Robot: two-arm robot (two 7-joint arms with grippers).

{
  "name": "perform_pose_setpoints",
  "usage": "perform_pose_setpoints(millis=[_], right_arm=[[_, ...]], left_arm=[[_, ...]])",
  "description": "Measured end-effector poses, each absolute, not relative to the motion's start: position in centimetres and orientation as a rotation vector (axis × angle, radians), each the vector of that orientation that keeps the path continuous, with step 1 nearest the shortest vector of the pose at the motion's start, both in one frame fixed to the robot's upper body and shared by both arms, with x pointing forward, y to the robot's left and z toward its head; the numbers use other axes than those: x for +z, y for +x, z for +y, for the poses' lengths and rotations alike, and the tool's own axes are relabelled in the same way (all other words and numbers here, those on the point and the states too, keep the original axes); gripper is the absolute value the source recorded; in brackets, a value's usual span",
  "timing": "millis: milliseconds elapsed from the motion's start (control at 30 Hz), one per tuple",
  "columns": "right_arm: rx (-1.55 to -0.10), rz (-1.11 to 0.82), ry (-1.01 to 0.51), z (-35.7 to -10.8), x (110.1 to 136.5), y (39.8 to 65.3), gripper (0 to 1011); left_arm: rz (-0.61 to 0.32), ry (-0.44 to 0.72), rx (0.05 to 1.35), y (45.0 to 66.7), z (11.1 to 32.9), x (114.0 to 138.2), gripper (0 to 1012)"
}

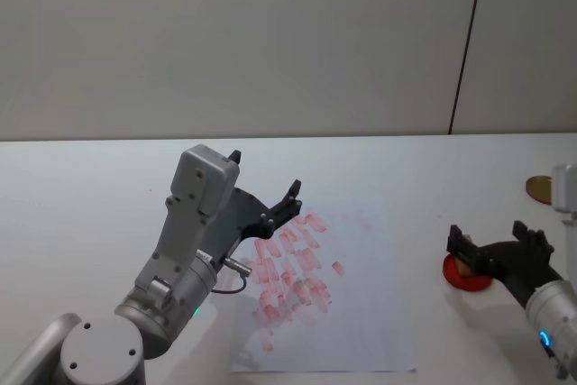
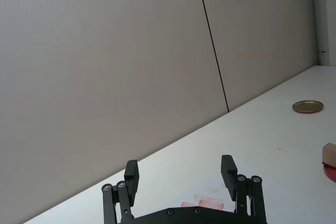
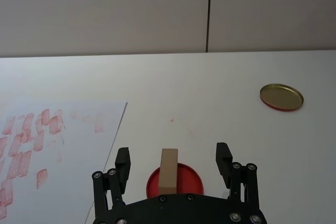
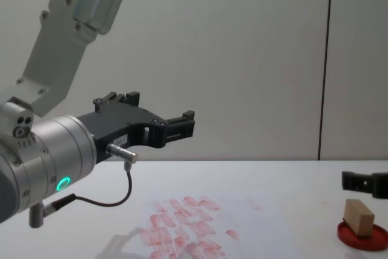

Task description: Use the one hand to pick up the stamp and affix it onto the A4 paper.

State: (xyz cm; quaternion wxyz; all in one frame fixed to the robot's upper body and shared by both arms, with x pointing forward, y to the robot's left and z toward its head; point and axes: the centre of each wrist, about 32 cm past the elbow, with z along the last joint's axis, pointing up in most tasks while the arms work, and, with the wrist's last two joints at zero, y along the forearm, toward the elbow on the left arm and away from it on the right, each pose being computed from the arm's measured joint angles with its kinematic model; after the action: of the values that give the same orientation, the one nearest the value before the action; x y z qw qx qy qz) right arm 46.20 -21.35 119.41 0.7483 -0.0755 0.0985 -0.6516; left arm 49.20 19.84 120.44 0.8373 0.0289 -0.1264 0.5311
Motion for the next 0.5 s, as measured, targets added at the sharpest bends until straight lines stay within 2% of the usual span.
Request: perform_pose_setpoints(millis=[333,500], right_arm=[[-1.427,0.271,-0.204,-21.11,118.9,46.94,1001],[-1.423,0.287,-0.214,-20.97,118.68,47.2,926]], left_arm=[[-0.268,0.061,1.124,49.2,19.84,120.44,993],[-0.267,0.061,1.124,49.2,19.84,120.44,993]])
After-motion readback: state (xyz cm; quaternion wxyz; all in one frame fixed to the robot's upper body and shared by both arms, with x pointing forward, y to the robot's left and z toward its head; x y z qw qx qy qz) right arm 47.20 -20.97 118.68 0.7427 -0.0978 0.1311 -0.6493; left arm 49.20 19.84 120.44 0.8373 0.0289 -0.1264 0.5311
